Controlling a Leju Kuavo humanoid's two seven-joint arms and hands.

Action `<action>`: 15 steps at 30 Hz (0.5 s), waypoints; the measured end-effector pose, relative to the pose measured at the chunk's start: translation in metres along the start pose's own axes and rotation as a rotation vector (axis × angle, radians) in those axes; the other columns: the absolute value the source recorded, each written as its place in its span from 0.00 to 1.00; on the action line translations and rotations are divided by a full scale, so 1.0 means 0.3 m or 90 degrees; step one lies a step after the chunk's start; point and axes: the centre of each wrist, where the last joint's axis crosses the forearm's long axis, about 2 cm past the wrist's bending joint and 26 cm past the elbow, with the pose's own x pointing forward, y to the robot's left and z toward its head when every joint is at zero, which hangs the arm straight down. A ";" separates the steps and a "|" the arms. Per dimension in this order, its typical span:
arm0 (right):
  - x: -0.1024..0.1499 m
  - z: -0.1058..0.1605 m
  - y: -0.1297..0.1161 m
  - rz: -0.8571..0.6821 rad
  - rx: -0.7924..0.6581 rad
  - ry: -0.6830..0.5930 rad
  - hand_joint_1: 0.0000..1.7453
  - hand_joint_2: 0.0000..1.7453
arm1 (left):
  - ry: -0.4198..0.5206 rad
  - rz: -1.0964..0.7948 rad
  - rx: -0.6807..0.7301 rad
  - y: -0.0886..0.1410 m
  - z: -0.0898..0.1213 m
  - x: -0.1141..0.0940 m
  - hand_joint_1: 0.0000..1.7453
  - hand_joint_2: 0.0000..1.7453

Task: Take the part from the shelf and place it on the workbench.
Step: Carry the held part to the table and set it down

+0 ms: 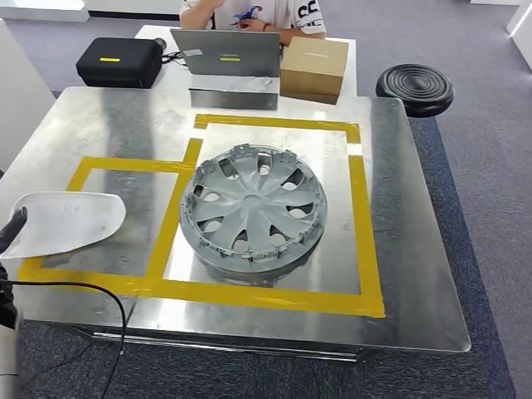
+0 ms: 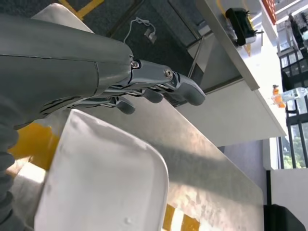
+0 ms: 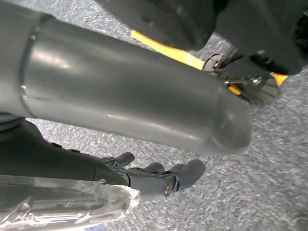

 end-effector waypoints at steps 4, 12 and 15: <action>0.000 0.000 -0.001 0.000 0.000 0.001 0.00 0.00 | 0.006 -0.003 0.000 0.001 -0.009 -0.002 0.00 1.00; -0.001 0.000 0.000 0.000 0.000 0.001 0.00 0.00 | 0.018 -0.007 -0.007 -0.009 -0.009 -0.015 0.00 0.00; 0.000 0.000 -0.001 0.000 -0.001 0.001 0.00 0.00 | 0.017 0.001 -0.008 -0.018 -0.011 -0.011 0.00 0.00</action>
